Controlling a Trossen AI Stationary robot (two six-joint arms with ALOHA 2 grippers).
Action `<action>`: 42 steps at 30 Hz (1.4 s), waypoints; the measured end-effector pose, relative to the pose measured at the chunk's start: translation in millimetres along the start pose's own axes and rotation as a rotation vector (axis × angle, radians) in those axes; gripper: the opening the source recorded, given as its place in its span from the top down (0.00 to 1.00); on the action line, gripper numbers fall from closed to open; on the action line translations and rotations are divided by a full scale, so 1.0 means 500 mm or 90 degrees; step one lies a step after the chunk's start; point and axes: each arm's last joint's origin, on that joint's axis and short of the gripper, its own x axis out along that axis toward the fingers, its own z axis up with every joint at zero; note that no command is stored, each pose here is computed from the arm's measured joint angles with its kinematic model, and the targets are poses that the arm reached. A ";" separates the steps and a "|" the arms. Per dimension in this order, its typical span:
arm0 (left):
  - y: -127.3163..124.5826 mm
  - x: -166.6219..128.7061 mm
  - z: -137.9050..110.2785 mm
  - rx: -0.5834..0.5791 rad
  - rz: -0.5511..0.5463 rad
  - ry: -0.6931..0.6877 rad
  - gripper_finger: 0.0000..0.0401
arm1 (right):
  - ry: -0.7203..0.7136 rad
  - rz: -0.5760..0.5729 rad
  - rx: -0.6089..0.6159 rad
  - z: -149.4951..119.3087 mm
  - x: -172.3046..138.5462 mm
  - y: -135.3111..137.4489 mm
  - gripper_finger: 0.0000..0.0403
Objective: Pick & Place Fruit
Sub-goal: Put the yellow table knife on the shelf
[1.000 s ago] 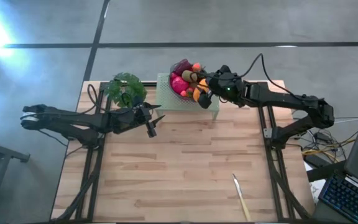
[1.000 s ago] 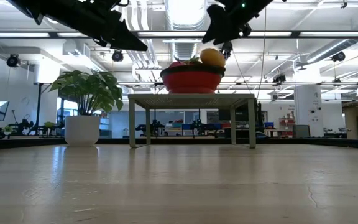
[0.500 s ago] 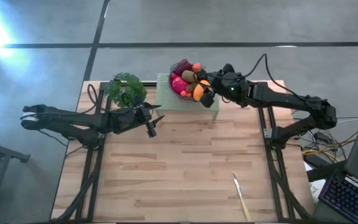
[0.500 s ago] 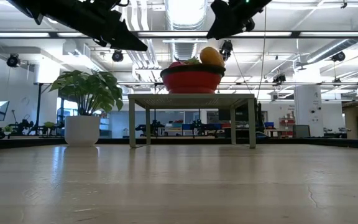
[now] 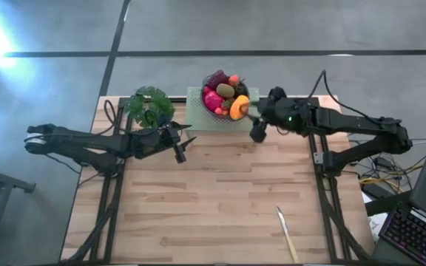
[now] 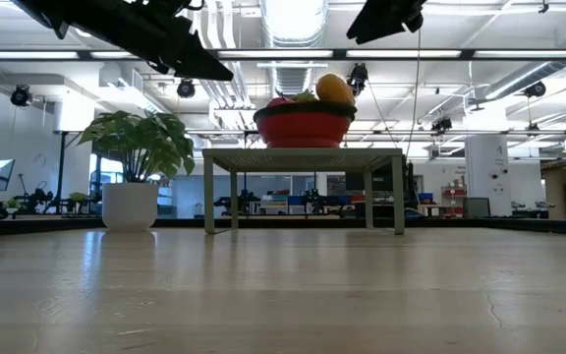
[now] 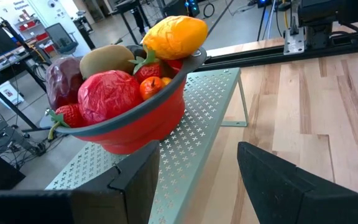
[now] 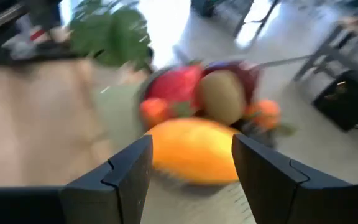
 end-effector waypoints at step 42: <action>0.000 0.000 0.000 0.000 0.000 0.000 0.45 | 0.588 0.155 0.371 -0.284 -0.311 0.392 0.59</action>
